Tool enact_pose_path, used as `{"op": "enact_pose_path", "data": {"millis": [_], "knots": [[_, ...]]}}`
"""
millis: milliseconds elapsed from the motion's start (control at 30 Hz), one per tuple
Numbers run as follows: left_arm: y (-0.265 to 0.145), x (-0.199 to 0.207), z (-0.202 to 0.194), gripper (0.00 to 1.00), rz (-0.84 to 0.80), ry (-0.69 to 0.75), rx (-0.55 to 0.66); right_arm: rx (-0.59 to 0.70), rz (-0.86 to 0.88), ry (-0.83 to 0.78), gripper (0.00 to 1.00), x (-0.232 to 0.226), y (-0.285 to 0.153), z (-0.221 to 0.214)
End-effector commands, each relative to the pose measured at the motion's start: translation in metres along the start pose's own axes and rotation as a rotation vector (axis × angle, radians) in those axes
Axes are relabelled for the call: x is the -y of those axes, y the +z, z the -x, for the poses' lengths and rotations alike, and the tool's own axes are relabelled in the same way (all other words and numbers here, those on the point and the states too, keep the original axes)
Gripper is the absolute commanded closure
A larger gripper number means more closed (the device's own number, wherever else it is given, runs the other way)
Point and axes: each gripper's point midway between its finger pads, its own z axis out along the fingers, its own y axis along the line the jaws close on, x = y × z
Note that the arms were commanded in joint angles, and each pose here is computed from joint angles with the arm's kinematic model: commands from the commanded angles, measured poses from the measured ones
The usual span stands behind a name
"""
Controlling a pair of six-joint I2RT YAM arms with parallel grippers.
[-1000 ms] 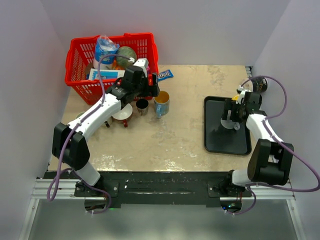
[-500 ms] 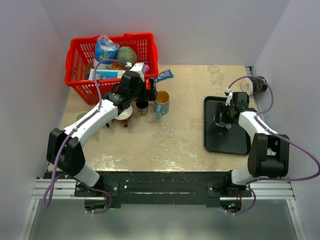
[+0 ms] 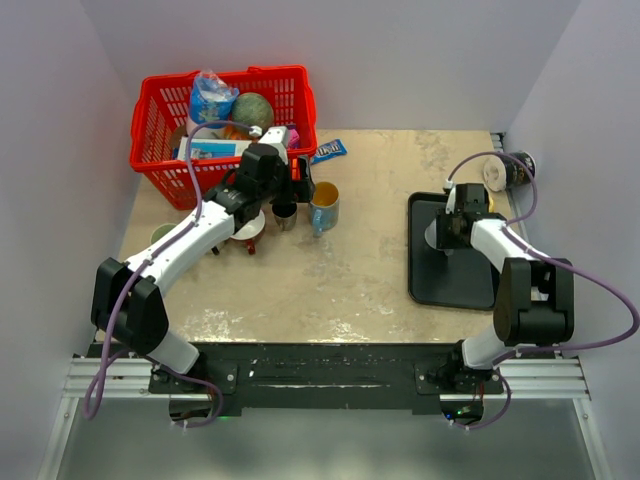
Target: Turn the mug right side up
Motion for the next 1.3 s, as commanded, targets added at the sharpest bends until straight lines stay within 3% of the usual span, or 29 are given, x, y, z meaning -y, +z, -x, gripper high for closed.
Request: {"op": "enact_pose_path", "data": {"millis": [0, 867, 1067, 1200, 1267], "knots": [[-0.006, 0.004, 0.019, 0.02, -0.024, -0.015, 0.065, 0.062, -0.036, 0.003, 0.59, 0.005, -0.010, 0.017], [-0.003, 0.004, 0.011, 0.02, -0.029, -0.027, 0.046, 0.129, -0.038, 0.001, 0.72, 0.004, -0.013, 0.033], [-0.005, 0.003, 0.011, 0.02, -0.028, -0.031, 0.050, 0.119, -0.022, -0.006, 0.81, -0.001, -0.008, 0.031], [-0.006, 0.004, 0.010, 0.02, -0.034, -0.034, 0.048, 0.103, -0.017, -0.006, 1.00, -0.002, -0.005, 0.029], [-0.008, 0.004, 0.011, 0.02, -0.036, -0.035, 0.053, 0.100, -0.008, -0.004, 1.00, -0.003, -0.006, 0.032]]}}
